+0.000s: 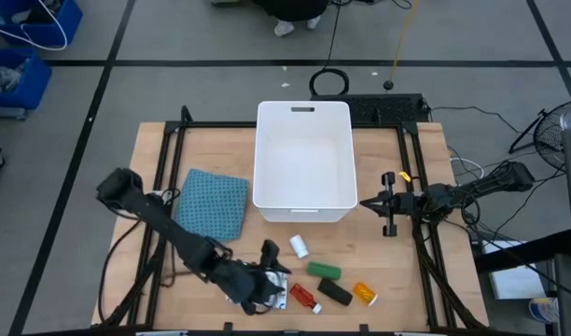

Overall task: Pick & place medical supplies in basket/bin
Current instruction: Put the white mailer bag into the white bin

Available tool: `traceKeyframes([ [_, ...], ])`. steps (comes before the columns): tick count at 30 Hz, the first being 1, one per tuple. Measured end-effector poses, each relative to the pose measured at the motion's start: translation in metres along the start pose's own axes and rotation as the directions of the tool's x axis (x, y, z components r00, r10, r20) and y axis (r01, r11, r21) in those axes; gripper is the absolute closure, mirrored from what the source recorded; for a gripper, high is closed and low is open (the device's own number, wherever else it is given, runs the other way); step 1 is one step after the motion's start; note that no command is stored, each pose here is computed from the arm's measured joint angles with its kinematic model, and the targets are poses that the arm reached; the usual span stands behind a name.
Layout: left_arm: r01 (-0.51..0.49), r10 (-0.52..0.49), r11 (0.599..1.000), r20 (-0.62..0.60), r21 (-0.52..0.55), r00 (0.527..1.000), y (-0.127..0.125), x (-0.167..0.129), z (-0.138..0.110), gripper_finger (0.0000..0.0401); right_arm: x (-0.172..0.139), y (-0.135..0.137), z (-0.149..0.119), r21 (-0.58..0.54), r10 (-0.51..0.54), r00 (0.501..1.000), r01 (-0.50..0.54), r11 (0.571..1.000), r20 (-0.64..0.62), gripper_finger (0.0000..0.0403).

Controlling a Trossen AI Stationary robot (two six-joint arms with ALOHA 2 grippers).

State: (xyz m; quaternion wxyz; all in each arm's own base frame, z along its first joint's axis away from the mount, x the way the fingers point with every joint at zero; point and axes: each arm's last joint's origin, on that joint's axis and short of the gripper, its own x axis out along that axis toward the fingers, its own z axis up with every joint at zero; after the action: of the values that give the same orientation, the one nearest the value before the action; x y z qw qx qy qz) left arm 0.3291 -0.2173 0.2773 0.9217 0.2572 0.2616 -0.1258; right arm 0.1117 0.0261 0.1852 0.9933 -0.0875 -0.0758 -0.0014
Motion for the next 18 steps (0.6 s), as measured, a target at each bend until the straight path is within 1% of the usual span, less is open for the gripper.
traceKeyframes([
  [1, 0.016, -0.016, 1.0, -0.021, -0.014, 1.0, 0.0, 0.004, 0.003, 0.0148, 0.0, 0.0, 0.0, 0.001, 0.0, 1.0, 0.0, 1.0, -0.002, 0.0403],
  [4, 0.146, -0.147, 0.989, -0.09, -0.017, 0.985, -0.002, 0.013, 0.009, 0.0132, 0.0, 0.0, 0.0, 0.029, 0.0, 1.0, 0.0, 1.0, -0.001, 0.0402],
  [6, 0.208, -0.208, 0.978, -0.139, -0.013, 0.968, -0.003, 0.02, 0.011, 0.0127, 0.0, 0.0, 0.0, 0.048, 0.001, 1.0, -0.001, 0.999, -0.003, 0.0402],
  [8, 0.279, -0.278, 0.96, -0.182, -0.021, 0.943, -0.003, 0.028, 0.013, 0.0124, 0.0, 0.0, -0.001, 0.054, 0.005, 1.0, -0.004, 0.999, -0.007, 0.0402],
  [11, 0.376, -0.379, 0.925, -0.196, -0.055, 0.904, 0.0, 0.04, 0.016, 0.0123, 0.0, 0.0, -0.001, 0.06, 0.005, 1.0, -0.005, 0.998, -0.008, 0.0402],
  [14, 0.443, -0.453, 0.892, -0.2, -0.094, 0.869, 0.003, 0.055, 0.017, 0.0123, 0.0, 0.001, -0.003, 0.064, 0.009, 1.0, -0.007, 0.998, -0.025, 0.0402],
  [18, 0.479, -0.489, 0.872, -0.242, -0.101, 0.838, 0.008, 0.074, 0.011, 0.0123, 0.0, 0.001, -0.003, 0.062, 0.009, 1.0, -0.008, 0.998, -0.03, 0.0402],
])
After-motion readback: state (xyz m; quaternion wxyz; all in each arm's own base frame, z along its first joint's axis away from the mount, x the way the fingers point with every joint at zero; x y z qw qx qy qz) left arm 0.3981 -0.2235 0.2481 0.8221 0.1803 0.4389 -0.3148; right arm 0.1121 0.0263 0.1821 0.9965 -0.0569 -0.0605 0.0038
